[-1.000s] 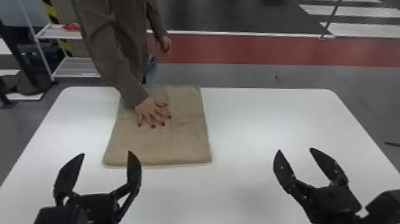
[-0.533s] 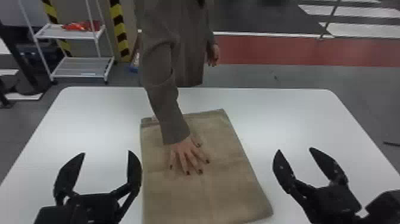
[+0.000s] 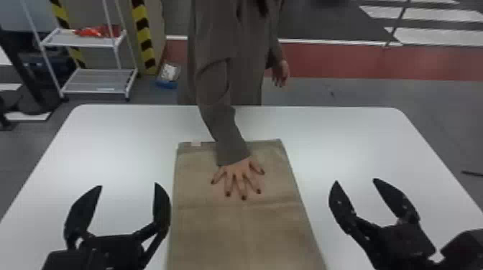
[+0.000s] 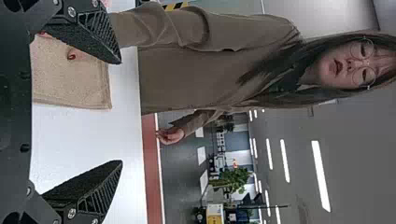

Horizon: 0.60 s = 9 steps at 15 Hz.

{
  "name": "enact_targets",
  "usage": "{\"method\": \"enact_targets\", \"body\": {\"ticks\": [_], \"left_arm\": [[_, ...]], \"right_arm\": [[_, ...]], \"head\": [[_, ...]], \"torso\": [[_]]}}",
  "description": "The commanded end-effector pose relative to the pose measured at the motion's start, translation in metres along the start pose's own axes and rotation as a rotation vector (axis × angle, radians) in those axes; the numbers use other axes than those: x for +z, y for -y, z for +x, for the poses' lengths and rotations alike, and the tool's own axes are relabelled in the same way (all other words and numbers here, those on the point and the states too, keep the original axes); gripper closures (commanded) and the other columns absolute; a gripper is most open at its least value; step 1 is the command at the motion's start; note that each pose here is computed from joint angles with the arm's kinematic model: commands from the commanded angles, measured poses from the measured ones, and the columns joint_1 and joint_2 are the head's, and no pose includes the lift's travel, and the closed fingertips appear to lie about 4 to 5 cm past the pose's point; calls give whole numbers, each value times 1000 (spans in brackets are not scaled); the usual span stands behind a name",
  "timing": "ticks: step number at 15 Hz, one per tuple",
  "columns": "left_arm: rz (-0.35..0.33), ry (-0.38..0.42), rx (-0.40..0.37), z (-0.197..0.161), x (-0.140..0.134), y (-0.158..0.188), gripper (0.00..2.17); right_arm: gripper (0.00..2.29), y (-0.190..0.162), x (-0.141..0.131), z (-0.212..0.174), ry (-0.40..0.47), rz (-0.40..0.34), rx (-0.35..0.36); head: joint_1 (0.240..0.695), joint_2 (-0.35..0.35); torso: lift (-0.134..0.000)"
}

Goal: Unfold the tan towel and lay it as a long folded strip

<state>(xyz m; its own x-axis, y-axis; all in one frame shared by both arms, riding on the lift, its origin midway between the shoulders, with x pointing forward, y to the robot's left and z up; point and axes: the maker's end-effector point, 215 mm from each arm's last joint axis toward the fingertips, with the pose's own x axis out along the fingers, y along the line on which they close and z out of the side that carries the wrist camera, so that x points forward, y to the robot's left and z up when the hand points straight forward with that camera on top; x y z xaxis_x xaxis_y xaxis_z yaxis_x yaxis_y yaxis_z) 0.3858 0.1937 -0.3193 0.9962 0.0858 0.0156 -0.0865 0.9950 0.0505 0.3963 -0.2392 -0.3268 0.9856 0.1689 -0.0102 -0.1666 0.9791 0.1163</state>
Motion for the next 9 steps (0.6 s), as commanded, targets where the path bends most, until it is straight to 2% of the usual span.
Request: {"method": "enact_targets", "body": {"ticks": [1, 9], "left_arm": [[1, -2, 0, -1, -1, 0, 46], [-1, -6, -1, -1, -4, 2, 46]], "right_arm": [[130, 0, 0, 0, 0, 1, 0], [130, 0, -1, -1, -2, 4, -1]], "head": [[695, -67], [695, -68]], "torso": [[-111], [-111]]}}
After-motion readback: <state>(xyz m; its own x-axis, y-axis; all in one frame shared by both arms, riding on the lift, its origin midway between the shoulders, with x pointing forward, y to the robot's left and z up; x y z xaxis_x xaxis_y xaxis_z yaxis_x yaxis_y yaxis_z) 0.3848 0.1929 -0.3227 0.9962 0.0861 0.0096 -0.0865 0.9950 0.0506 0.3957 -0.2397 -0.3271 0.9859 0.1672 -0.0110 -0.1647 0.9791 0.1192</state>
